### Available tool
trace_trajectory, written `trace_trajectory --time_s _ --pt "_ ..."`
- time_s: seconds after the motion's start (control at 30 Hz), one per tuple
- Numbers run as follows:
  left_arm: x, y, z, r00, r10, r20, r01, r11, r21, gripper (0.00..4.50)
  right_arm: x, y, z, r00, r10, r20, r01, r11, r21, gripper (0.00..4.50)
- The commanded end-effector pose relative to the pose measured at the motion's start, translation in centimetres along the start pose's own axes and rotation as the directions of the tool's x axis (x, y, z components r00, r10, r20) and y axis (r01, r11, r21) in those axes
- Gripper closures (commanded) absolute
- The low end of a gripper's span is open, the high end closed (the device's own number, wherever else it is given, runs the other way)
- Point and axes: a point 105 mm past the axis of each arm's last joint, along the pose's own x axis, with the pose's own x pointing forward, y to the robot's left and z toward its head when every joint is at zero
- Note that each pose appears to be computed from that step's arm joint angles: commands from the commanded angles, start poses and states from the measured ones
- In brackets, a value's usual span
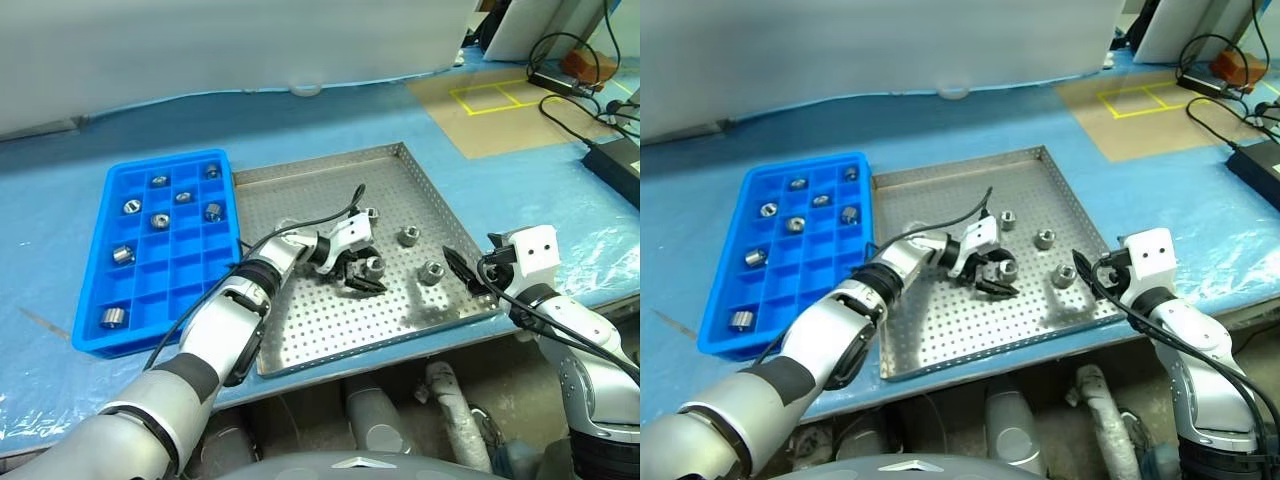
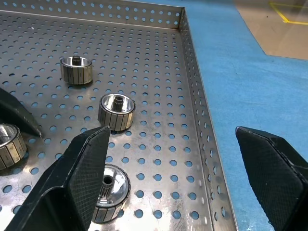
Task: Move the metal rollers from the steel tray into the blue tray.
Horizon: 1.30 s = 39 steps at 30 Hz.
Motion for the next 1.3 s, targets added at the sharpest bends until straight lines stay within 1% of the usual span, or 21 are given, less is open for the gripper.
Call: trace_trajectory --time_s 0.03,0.1,0.13,0.23,0.3,0.37,0.4,0.47,0.57,0.6,0.67,0.7,0.77,0.83,0.97,1.03,1.1,1.2,1.3 --pt "0.1 0.1 1.1 1.0 0.002 0.031 -0.004 0.999 0.044 1.97 -0.3 -0.4 1.2 0.999 -0.018 0.046 0.019 0.999 -0.033 0.1" --pt "-0.2 0.4 1.3 0.999 0.022 0.043 -0.023 0.999 0.043 2.64 -0.2 -0.3 1.3 0.999 -0.014 0.05 0.015 0.999 -0.033 0.1" --pt "-0.5 1.0 1.6 0.996 0.059 0.064 -0.061 0.998 0.027 2.73 0.0 -0.1 1.3 0.999 -0.002 0.053 0.004 0.999 -0.032 0.1" --pt "-2.4 2.8 2.8 0.97 0.167 0.176 -0.15 0.983 -0.106 2.73 1.1 0.8 1.9 0.996 0.053 0.075 -0.05 0.998 -0.035 0.1" --pt "-4.6 4.3 3.9 0.926 0.265 0.269 -0.218 0.957 -0.193 2.73 2.4 1.8 3.0 0.987 0.121 0.11 -0.118 0.992 -0.036 0.1" --pt "-6.7 5.2 4.8 0.88 0.338 0.335 -0.283 0.938 -0.202 2.73 3.8 2.9 4.1 0.97 0.197 0.142 -0.193 0.98 -0.042 0.1" --pt "-7.5 5.5 5.1 0.863 0.364 0.349 -0.308 0.929 -0.207 2.73 4.3 3.3 4.5 0.961 0.229 0.153 -0.225 0.973 -0.044 0.1" --pt "-9.7 6.0 6.0 0.794 0.446 0.413 -0.372 0.894 -0.251 2.73 5.5 5.0 5.7 0.924 0.334 0.186 -0.329 0.942 -0.058 0.1" --pt "-12.9 5.8 6.5 0.687 0.56 0.462 -0.487 0.828 -0.278 2.73 6.7 7.5 7.3 0.85 0.471 0.236 -0.467 0.881 -0.074 0.1" --pt "-14.0 5.7 6.6 0.635 0.609 0.475 -0.543 0.789 -0.287 2.73 7.0 8.4 7.6 0.823 0.515 0.24 -0.511 0.855 -0.083 0.1" --pt "-16.0 5.5 6.7 0.538 0.687 0.488 -0.619 0.715 -0.324 2.73 7.5 9.5 7.9 0.787 0.568 0.243 -0.562 0.821 -0.097 0.1" --pt "-17.2 5.2 6.7 0.472 0.731 0.493 -0.656 0.665 -0.358 2.73 7.8 10.2 8.2 0.765 0.595 0.247 -0.589 0.801 -0.103 0.1" --pt "-19.2 4.3 6.1 0.37 0.794 0.483 -0.736 0.567 -0.369 2.73 8.4 11.3 8.3 0.728 0.64 0.247 -0.635 0.765 -0.109 0.1" --pt "-20.1 3.0 4.9 0.328 0.822 0.465 -0.791 0.509 -0.34 2.73 9.0 12.2 8.0 0.703 0.672 0.233 -0.665 0.737 -0.118 0.1" --pt "-21.5 0.9 2.1 0.235 0.892 0.386 -0.835 0.388 -0.391 2.73 9.6 13.5 7.2 0.661 0.723 0.202 -0.713 0.689 -0.134 0.1" --pt "-21.8 -0.2 0.5 0.221 0.917 0.332 -0.85 0.349 -0.395 2.73 9.8 14.0 7.3 0.642 0.74 0.201 -0.729 0.67 -0.141 0.1" --pt "-21.9 -0.8 -0.5 0.218 0.932 0.291 -0.861 0.324 -0.392 2.73 10.1 14.3 7.3 0.635 0.745 0.205 -0.733 0.664 -0.144 0.1" --pt "-22.2 -1.1 -1.3 0.209 0.943 0.26 -0.869 0.301 -0.392 2.73 10.3 14.8 7.3 0.62 0.757 0.205 -0.744 0.651 -0.151 0.1" --pt "-23.0 -1.0 -2.9 0.17 0.968 0.186 -0.899 0.23 -0.374 2.73 10.3 14.9 7.2 0.618 0.759 0.206 -0.745 0.649 -0.156 0.1"
